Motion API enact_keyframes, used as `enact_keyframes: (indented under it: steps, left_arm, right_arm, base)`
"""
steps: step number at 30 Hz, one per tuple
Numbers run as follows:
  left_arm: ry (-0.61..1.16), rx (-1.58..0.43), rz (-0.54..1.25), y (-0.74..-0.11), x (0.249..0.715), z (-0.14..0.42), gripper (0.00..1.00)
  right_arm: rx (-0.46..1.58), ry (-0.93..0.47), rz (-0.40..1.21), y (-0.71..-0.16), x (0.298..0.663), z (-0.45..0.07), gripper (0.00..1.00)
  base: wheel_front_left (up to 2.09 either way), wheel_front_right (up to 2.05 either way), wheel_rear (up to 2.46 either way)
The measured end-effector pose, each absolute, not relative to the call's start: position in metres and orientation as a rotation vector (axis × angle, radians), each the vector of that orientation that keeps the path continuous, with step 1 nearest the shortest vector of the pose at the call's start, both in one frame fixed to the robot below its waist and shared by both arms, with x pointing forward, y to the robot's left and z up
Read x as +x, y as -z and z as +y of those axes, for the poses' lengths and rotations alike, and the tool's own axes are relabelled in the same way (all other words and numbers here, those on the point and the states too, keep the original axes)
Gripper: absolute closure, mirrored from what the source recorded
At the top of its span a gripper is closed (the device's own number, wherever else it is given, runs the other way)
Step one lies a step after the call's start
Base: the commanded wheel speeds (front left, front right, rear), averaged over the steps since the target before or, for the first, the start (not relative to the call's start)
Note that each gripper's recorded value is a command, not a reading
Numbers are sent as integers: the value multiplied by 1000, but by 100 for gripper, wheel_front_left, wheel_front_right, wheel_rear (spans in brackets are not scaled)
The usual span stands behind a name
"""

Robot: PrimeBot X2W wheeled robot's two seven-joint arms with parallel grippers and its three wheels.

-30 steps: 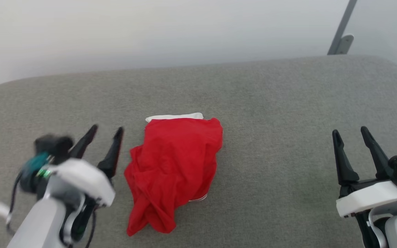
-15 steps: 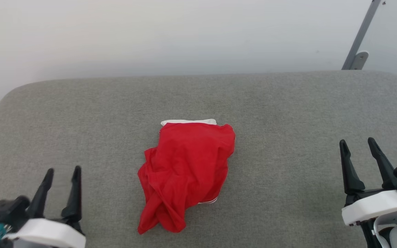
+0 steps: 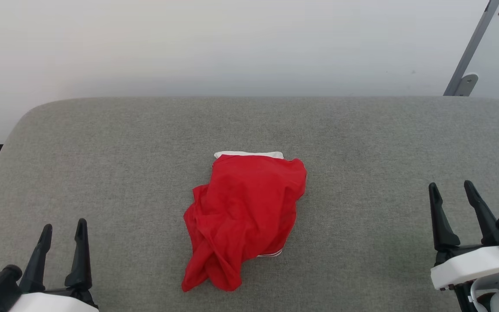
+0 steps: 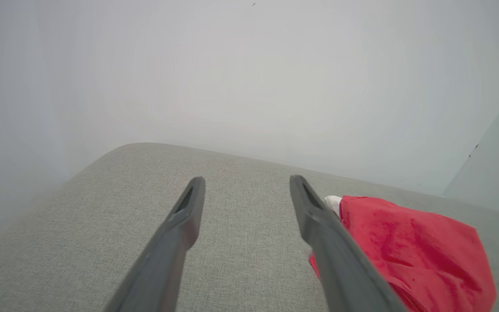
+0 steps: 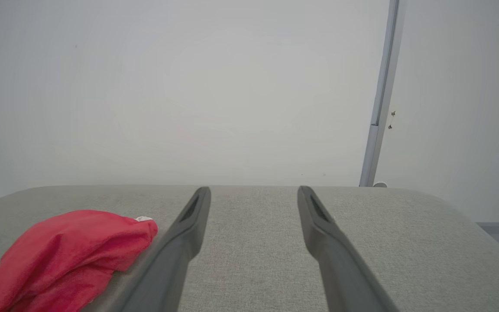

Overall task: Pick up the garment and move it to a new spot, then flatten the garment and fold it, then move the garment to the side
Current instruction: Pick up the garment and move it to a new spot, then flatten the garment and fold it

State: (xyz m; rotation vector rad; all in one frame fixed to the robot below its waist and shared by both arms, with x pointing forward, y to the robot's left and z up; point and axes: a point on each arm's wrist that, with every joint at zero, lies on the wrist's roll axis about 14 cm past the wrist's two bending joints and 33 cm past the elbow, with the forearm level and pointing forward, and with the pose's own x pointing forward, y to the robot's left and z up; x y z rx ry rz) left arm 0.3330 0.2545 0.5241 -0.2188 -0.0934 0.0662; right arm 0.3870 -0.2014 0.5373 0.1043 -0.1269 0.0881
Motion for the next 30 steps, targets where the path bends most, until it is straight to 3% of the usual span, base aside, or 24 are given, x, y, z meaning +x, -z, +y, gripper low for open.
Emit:
enact_keyframes:
  steps: [13, 21, 30]
  left_arm:
    - [-74, -237, -116, -526, 330, 252, 0]
    - [-94, -255, -116, -524, 330, 250, 0]
    - [-115, -273, -117, -522, 331, 247, 0]
  right_arm:
    - [143, -172, -81, -530, 396, -172, 0]
    - [139, -368, 21, -522, 420, -113, 0]
    - [1, -625, 278, -481, 444, -41, 0]
  base:
    - [0, 0, 0]
    - [0, 0, 0]
    - [0, 0, 0]
